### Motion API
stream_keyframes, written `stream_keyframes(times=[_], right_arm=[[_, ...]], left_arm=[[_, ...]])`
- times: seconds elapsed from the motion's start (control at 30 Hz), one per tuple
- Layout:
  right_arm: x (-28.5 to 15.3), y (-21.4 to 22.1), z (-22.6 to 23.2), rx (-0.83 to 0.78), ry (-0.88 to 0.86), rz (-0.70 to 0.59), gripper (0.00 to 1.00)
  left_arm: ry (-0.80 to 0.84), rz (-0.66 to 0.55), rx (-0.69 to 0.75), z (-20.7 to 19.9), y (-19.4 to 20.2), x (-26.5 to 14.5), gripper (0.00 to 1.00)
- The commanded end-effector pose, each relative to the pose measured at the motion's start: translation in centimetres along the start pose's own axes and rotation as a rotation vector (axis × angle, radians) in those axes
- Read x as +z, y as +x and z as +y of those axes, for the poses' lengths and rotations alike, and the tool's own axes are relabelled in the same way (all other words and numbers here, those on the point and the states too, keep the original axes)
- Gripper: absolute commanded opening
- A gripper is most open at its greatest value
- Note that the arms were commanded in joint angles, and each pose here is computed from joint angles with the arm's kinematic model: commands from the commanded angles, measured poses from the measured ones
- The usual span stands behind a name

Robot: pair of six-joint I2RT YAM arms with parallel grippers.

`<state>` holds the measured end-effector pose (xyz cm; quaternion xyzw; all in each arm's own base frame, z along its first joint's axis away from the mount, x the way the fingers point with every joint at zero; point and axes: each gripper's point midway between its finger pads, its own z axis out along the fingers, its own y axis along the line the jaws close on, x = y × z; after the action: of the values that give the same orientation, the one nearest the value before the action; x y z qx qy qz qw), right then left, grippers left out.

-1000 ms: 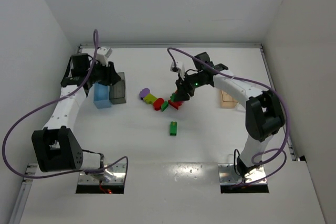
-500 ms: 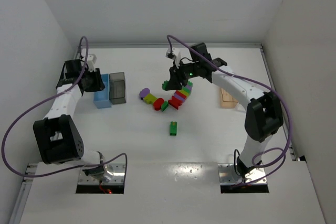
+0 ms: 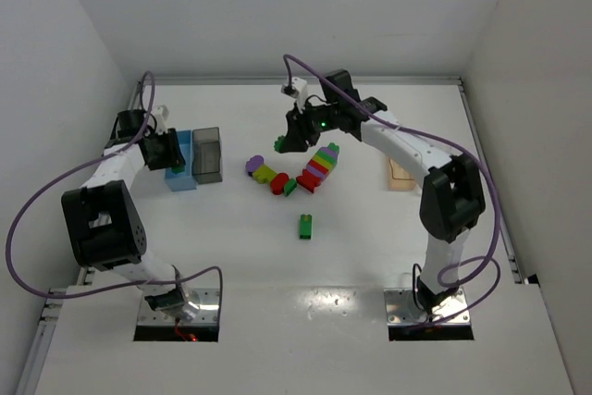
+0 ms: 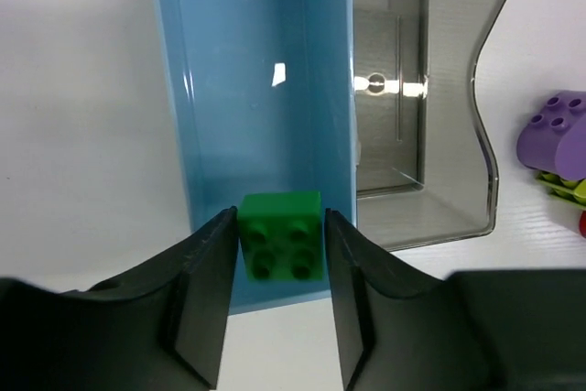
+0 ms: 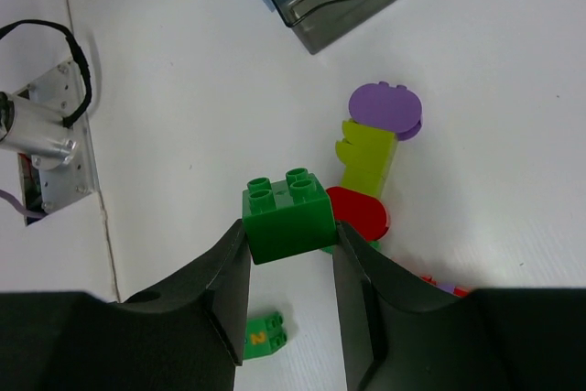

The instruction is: Sort the legos into containers by color

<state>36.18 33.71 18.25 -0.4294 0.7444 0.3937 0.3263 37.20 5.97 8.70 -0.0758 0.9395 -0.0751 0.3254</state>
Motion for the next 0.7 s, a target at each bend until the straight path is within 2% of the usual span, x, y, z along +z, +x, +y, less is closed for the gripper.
stream_keyframes(times=[0.0, 0.03, 0.1, 0.13, 0.27, 0.33, 0.43, 0.47, 0.6, 0.67], right_arm=[[0.4, -3.6, 0.1, -0.05, 0.013, -0.071, 0.0], [0.4, -3.6, -0.1, -0.05, 0.022, -0.07, 0.0], [1.1, -3.6, -0.1, -0.039, 0.013, -0.061, 0.0], [1.1, -3.6, 0.0, -0.029, 0.013, -0.061, 0.0], [1.8, -4.7, 0.4, -0.039, 0.017, -0.086, 0.0], [2.5, -6.0, 0.1, -0.034, 0.034, -0.11, 0.0], [4.0, -8.5, 0.9, -0.058, 0.032, -0.146, 0.0], [5.5, -7.9, 0.5, -0.039, 0.03, -0.129, 0.0], [9.0, -9.8, 1.3, -0.054, 0.011, -0.168, 0.0], [10.6, -10.2, 1.6, -0.031, -0.002, -0.191, 0.0]], left_arm=[[0.014, -0.064, 0.003, 0.0, -2.5, -0.8, 0.49], [0.013, -0.081, 0.008, -0.1, -3.1, -1.1, 0.54], [0.063, -0.104, 0.017, -1.1, -3.8, -1.7, 0.57], [0.073, -0.115, 0.021, -1.3, -4.0, -1.7, 0.66], [0.132, -0.225, 0.037, -2.5, -7.3, -4.8, 0.66], [0.142, -0.341, 0.032, -2.5, -10.7, -8.5, 0.66], [0.118, -0.487, 0.06, -2.4, -14.5, -13.6, 0.7], [0.082, -0.541, 0.062, -1.7, -15.4, -15.7, 0.73], [-0.021, -0.611, 0.05, 0.1, -16.1, -19.8, 0.83], [-0.063, -0.623, 0.076, 0.7, -15.9, -20.8, 0.83]])
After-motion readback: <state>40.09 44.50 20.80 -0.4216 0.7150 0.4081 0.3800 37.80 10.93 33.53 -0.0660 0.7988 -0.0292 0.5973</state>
